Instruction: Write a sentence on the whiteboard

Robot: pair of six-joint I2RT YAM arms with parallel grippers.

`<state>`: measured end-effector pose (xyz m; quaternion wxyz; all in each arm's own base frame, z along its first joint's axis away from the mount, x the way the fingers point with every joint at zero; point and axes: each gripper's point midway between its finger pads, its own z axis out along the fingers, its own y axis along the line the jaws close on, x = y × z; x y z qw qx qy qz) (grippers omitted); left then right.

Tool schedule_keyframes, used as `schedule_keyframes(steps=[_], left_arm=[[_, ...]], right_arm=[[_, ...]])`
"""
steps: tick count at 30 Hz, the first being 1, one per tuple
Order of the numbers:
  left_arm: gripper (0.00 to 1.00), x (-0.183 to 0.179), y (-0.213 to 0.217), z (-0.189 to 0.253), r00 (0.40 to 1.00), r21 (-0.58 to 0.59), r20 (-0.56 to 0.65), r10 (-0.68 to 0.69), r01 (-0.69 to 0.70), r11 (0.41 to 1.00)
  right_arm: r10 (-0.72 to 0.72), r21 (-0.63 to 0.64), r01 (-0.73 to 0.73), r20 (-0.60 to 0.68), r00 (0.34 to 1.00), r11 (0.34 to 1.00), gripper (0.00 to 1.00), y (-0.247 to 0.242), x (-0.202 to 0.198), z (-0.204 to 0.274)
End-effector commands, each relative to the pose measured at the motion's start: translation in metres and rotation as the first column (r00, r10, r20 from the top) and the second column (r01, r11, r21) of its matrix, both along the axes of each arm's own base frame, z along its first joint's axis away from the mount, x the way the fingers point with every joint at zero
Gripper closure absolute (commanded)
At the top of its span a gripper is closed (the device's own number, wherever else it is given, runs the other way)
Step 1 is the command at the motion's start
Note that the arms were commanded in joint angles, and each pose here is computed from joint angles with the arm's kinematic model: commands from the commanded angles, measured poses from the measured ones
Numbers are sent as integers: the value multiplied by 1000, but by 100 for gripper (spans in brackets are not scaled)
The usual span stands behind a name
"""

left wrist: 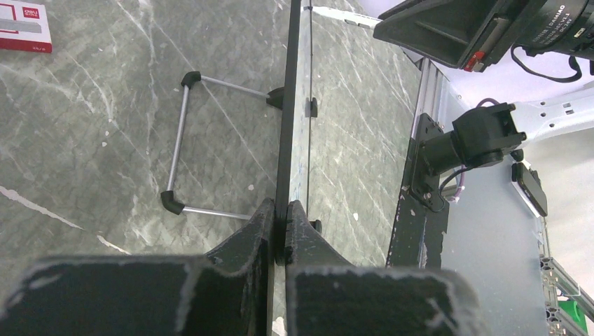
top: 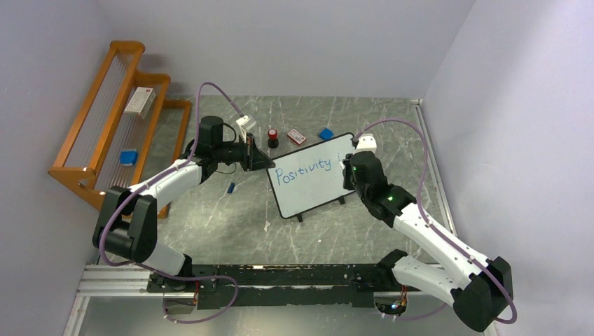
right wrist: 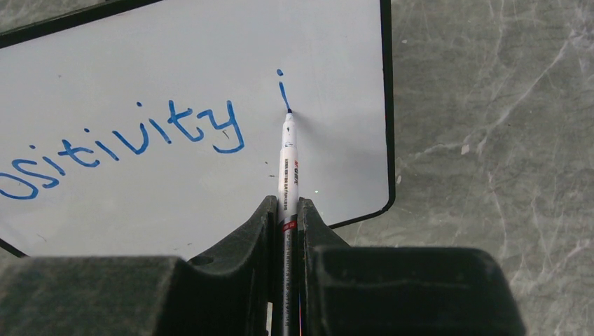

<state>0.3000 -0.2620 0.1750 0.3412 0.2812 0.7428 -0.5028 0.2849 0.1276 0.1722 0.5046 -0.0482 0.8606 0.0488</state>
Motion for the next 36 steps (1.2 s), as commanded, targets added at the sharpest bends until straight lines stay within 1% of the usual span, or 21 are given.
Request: schedule_keyframes(steps=[1,11,26,36], left_arm=[[95,3,7,-28,998,87,-33,46,-43,995],[95,3,7,-28,998,86,-33,44,-41,995],[95,3,7,-28,999,86,-34,42,-39,996],[95,3,7,-28,999,85,-35,42,-38,996]], right_arm=[[-12,4,12,-19,1000,1000,100,-5,-6,-4],[-36,29,35,63,997,999,100,-9,0,21],[-28,33,25,86,996,999,100,-2,11,24],[-46,28,44,88,995,999,100,-5,12,23]])
